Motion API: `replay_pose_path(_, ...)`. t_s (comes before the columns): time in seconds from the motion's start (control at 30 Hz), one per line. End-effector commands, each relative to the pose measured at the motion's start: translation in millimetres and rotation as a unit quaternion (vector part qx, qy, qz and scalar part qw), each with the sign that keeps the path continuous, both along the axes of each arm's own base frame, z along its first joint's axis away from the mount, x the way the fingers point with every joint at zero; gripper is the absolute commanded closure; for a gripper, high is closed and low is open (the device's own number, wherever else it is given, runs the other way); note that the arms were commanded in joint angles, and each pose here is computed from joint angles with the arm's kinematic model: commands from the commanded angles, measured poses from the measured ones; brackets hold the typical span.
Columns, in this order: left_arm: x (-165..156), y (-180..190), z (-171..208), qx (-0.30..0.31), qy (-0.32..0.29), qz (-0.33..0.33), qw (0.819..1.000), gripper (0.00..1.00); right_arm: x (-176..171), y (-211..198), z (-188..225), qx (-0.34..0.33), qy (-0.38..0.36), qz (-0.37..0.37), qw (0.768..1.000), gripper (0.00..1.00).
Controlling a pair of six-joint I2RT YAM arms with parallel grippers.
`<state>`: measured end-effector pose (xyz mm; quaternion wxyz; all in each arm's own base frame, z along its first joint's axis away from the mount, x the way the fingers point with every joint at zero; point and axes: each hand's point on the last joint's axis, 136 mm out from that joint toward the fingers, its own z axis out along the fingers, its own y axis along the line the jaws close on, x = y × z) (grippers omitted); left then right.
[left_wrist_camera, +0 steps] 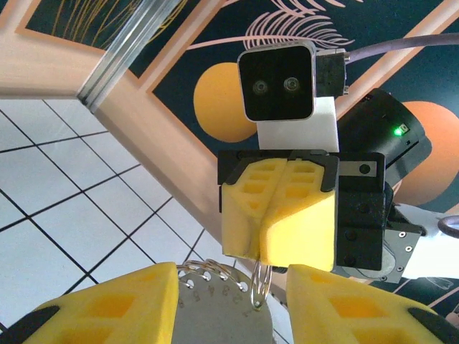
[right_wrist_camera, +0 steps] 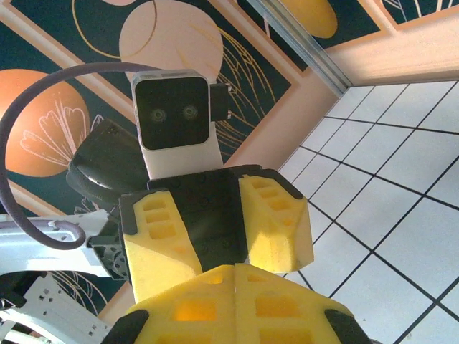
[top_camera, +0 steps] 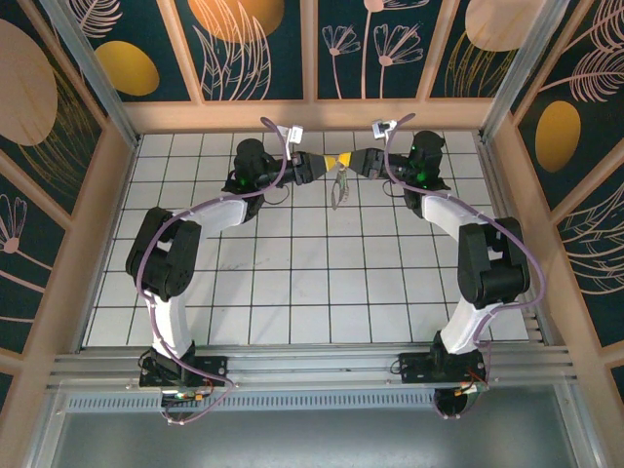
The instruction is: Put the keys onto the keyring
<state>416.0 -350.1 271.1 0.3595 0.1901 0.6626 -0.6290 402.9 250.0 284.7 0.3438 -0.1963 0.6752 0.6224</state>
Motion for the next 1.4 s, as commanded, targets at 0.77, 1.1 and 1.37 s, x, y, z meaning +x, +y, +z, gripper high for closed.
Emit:
replay_pose_path(0.77, -23, -6, 11, -0.047, -0.028, -0.042, 0.998, 0.76, 11, 16, 9, 0.009, -0.013, 0.004, 1.000, 1.00)
replay_pose_path(1.1, -25, -7, 13, -0.052, -0.032, -0.045, 0.997, 0.86, 12, 17, 7, 0.011, -0.009, 0.003, 1.000, 1.00)
replay_pose_path(1.37, -25, -10, 12, -0.055, -0.030, -0.042, 0.997, 1.00, 10, 19, 7, 0.012, -0.009, 0.009, 1.000, 1.00)
